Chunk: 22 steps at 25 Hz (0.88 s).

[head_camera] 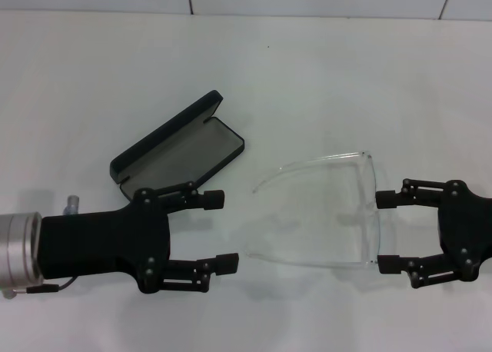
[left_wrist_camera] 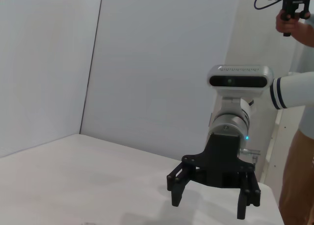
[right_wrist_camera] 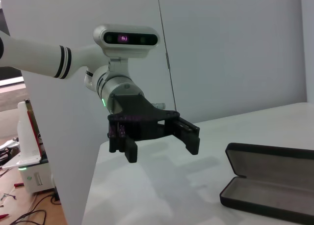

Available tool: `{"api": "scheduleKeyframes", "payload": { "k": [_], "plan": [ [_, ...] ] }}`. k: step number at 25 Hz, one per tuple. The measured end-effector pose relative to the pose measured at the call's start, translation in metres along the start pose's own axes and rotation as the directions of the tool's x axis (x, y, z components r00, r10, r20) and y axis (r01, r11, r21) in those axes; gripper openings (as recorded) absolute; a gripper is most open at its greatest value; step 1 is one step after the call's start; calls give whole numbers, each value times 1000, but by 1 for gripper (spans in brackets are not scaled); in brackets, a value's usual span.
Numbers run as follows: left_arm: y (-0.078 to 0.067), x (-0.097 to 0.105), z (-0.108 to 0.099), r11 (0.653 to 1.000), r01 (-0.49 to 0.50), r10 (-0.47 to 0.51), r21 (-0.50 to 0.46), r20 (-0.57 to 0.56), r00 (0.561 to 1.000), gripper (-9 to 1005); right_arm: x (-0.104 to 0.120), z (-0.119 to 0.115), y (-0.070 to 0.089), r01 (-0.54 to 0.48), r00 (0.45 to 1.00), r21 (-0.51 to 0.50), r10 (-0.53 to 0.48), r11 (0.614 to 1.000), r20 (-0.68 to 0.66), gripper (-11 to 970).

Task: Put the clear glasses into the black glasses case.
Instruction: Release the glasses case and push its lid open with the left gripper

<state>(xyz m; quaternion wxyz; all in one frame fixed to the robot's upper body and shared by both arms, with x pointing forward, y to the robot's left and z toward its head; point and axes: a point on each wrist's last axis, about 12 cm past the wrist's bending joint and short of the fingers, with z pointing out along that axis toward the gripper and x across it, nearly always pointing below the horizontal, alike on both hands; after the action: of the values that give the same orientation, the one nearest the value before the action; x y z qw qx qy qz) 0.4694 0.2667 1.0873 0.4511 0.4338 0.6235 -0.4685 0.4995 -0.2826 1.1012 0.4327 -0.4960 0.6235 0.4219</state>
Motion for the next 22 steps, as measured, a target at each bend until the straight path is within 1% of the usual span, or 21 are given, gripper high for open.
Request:
{"api": "scheduleKeyframes", "payload": {
  "k": [5,11,14,16,18,19,20,22],
  "plan": [
    [1,0,-5,1000,-4,4,-30,15,1000,888,0,1,0,-1,1000,-3,1,1000,-1,872],
    [1,-1,-6,999,-15,17,-40,31,999,888,0,0,0,-4,1000,1,4,1000,1,872],
    [6,-9,-9,997,2,4,-73,82,997,888,2,2,1,-15,1000,-2,15,1000,6,873],
    [13,-23,-14,994,44,-31,-98,127,991,888,2,3,0,-21,1000,-6,21,1000,9,873],
    [20,-36,-15,990,92,-77,-111,133,988,888,3,4,0,-27,1000,-7,27,1000,11,873],
    [26,-46,-15,985,123,-109,-122,119,987,888,3,4,0,-29,1000,-7,29,1000,11,873],
    [33,-58,-14,974,175,-164,-146,87,983,888,4,4,0,-30,999,-5,30,1000,11,873],
    [44,-75,-11,949,240,-240,-205,22,970,888,4,5,-1,-34,999,-3,34,999,12,873]
  ]
}}
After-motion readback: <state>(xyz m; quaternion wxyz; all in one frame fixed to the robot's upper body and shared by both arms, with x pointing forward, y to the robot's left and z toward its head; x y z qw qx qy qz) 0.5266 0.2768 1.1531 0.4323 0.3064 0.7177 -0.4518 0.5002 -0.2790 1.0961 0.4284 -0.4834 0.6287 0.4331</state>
